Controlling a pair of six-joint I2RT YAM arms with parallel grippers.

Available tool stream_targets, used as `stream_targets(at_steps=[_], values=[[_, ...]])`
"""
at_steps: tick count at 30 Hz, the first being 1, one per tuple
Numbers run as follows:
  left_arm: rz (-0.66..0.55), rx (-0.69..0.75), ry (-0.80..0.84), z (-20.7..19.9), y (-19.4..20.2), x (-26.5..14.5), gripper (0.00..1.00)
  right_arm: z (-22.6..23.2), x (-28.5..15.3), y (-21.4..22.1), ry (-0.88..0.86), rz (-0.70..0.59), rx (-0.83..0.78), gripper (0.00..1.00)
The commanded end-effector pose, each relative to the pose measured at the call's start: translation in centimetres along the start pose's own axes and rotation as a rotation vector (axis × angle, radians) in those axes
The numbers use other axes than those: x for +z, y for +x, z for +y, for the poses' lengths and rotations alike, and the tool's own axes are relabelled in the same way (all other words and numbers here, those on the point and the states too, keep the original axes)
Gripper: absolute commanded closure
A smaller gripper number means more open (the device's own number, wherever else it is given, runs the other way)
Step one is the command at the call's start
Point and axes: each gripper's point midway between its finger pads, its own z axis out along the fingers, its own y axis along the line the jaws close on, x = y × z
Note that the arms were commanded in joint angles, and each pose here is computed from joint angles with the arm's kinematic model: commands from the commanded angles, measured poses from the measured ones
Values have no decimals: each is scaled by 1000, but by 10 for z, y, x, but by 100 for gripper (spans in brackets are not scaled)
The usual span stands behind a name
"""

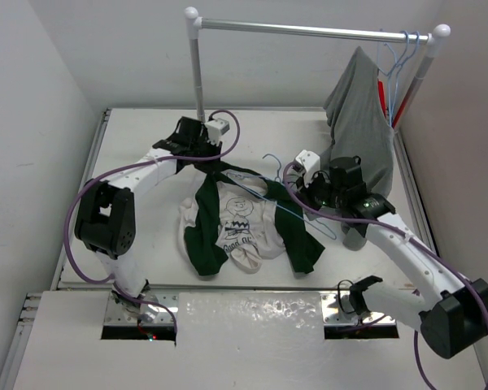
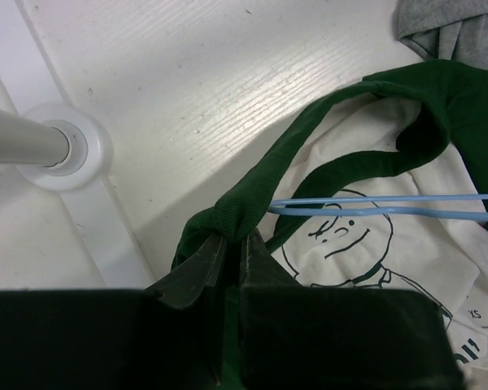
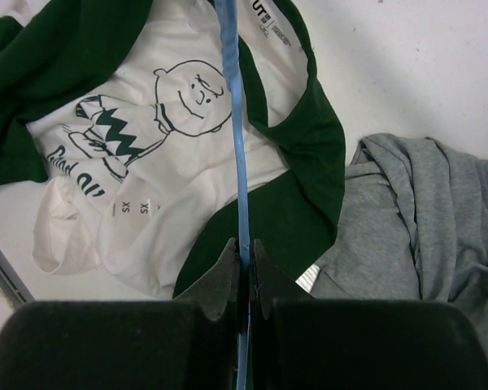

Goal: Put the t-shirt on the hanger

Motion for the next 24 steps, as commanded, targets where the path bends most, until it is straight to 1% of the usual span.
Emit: stream_targets(at_steps=[1,2,3,5,6,8,9,11,12,13,15,16,17,18,20,23,24], values=[[-102,52,41,-7,-33,-20,100,-4,2,-41,-13,-100,-74,100],[-100,59,56,-10,-33,-21,100,-2,5,-37,-26,-84,-75,100],[-98,85,75,-13,-32,-22,100,1,5,-44,-38,-88,-98,100],[-104,135,149,-26,-32,-28,100,3,9,-38,-40,-38,-118,100],[-97,191,176,-30,-29,-31,100,7,10,-45,-50,-39,-158,100],[-124,270,233,-41,-34,-43,100,12,10,-43,-74,-7,-185,100],[-146,337,257,-47,-37,-52,100,19,11,-45,-103,4,-216,100],[-169,396,296,-56,-43,-64,100,24,11,-49,-121,-3,-246,100],[-148,434,334,-62,-38,-72,100,29,9,-54,-138,-28,-267,100],[-177,469,410,-77,-46,-85,100,30,9,-53,-143,-37,-273,100],[-143,514,510,-94,-34,-103,100,33,2,-68,-137,-119,-304,100],[-159,527,584,-107,-35,-114,100,34,0,-72,-134,-149,-313,100],[-157,552,616,-114,-34,-127,100,35,1,-73,-134,-181,-320,100],[-166,553,645,-121,-35,-134,100,38,-4,-78,-135,-212,-324,100],[-167,544,662,-131,-39,-144,100,39,-3,-76,-137,-233,-310,100],[-155,503,678,-145,-42,-148,100,41,3,-81,-141,-273,-294,100],[-150,509,697,-155,-41,-149,100,42,7,-79,-153,-273,-286,100]])
